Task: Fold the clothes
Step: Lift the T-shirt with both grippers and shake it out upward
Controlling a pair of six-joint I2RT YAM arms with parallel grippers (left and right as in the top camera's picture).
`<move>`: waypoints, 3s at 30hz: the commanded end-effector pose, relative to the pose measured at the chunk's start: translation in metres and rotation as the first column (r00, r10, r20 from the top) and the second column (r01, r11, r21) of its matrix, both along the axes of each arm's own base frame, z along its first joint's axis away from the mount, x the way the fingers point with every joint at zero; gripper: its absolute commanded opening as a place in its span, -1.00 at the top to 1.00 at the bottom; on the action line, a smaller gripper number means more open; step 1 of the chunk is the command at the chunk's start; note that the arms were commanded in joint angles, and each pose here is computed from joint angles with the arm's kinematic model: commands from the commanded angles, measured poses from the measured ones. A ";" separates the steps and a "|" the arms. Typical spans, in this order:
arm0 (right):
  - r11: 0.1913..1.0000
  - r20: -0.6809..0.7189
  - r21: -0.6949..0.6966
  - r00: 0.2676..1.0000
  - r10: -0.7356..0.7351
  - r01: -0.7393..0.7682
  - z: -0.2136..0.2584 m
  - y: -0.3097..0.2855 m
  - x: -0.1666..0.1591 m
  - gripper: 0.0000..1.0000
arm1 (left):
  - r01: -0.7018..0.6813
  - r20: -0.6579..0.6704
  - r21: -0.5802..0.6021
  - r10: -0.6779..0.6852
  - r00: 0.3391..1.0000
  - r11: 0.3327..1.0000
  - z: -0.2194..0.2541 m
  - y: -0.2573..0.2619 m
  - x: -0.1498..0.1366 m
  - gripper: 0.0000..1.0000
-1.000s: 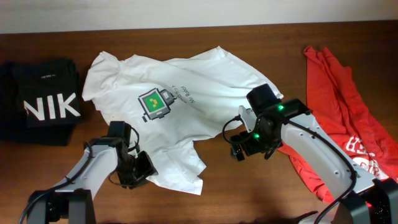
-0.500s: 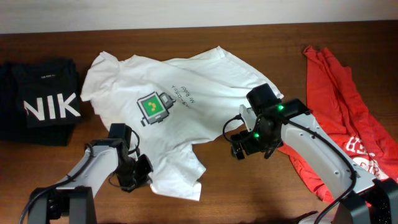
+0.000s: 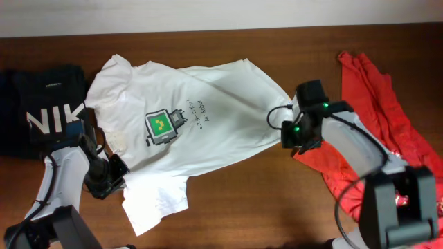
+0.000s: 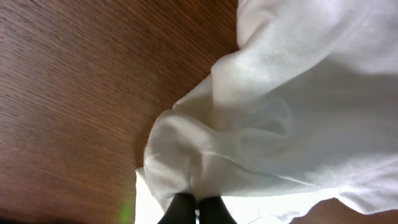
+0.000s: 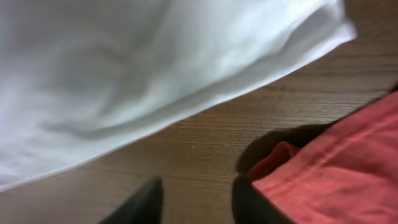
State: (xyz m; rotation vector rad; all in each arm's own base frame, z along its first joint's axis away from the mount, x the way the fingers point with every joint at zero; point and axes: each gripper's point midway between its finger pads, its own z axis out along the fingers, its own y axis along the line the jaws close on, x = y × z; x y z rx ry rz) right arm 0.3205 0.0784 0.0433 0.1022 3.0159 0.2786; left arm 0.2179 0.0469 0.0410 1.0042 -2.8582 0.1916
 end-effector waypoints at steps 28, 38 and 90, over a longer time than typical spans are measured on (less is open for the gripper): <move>0.923 -0.031 0.370 0.995 -0.100 0.104 -0.008 -0.071 0.025 -0.22 | 0.011 0.009 0.020 -0.011 1.000 1.000 0.001 0.005 0.002 1.00; 0.964 0.007 0.235 0.992 -0.129 0.124 -0.033 -0.042 0.056 -0.28 | 0.011 0.010 0.020 -0.011 1.000 1.000 0.001 0.005 0.002 0.99; 0.981 0.597 0.041 0.782 -0.178 0.192 0.359 -0.088 0.023 0.92 | 0.076 0.785 0.291 -0.283 0.552 0.954 0.383 0.016 0.123 0.99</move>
